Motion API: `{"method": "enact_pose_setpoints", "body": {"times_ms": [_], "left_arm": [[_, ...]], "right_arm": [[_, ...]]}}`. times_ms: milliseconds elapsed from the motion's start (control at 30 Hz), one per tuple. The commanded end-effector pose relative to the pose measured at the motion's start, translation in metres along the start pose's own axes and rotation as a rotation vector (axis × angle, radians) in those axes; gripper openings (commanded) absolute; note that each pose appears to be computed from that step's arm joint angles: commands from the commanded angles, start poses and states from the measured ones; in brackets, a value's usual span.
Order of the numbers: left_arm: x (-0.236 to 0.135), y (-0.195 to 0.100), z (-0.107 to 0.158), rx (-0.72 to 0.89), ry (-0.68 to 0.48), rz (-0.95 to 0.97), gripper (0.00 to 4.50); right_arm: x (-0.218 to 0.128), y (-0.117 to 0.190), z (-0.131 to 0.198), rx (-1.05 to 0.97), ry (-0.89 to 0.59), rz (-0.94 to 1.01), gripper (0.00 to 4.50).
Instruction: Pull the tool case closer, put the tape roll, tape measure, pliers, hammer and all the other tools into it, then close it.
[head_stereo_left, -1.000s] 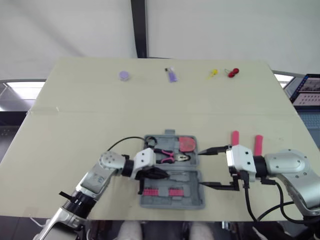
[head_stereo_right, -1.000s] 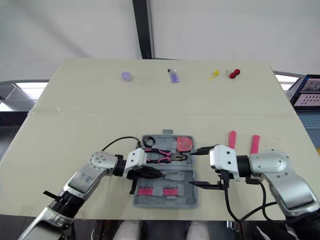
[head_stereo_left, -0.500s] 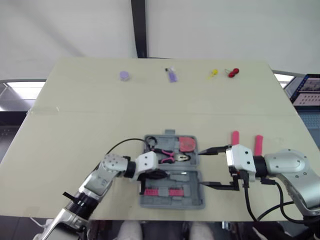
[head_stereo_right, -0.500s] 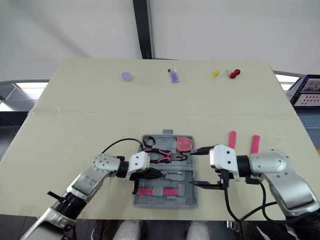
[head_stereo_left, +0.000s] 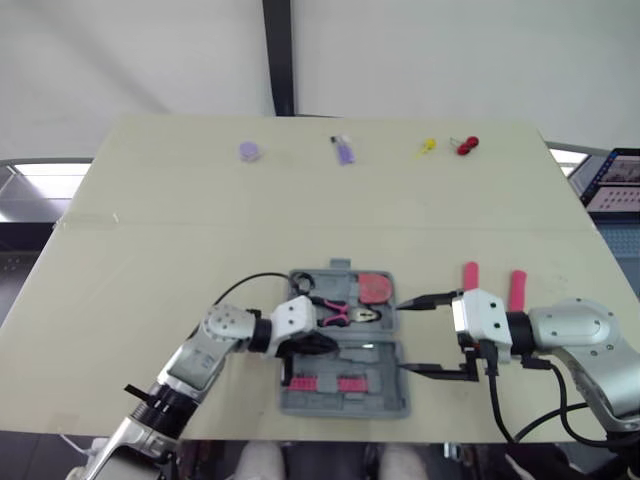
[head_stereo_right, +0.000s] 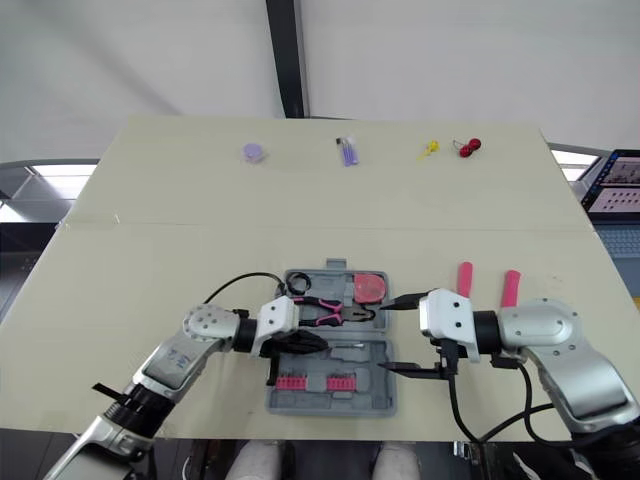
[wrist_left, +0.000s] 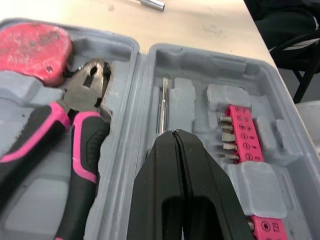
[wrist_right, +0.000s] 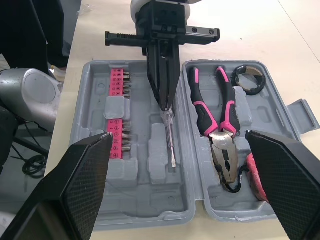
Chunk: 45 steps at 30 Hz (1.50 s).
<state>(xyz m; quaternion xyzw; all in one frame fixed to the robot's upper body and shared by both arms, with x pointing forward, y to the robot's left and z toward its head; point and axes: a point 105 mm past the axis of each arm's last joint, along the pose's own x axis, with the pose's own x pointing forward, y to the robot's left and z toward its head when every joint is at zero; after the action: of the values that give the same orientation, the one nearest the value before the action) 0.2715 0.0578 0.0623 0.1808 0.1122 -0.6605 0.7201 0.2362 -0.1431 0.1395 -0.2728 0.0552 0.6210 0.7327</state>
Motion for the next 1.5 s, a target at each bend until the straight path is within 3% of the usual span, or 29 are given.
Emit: {"method": "enact_pose_setpoints", "body": {"times_ms": [33, 1133, 1300, 1500], "left_arm": [[-0.004, 0.002, 0.004, 0.020, -0.010, 0.005, 0.03], [0.006, -0.005, -0.059, 0.109, 0.303, -0.036, 0.03], [0.009, -0.007, -0.059, 0.091, 0.286, -0.045, 0.03], [0.003, -0.006, -0.034, 0.023, 0.141, -0.021, 0.03]], "right_arm": [[-0.003, -0.002, 0.008, -0.022, -0.026, -0.010, 4.50], [-0.003, -0.004, 0.009, -0.006, -0.024, -0.031, 4.50], [-0.004, -0.005, 0.009, 0.001, -0.028, -0.038, 4.50], [-0.006, -0.008, 0.012, 0.047, -0.066, -0.067, 4.50]]}}
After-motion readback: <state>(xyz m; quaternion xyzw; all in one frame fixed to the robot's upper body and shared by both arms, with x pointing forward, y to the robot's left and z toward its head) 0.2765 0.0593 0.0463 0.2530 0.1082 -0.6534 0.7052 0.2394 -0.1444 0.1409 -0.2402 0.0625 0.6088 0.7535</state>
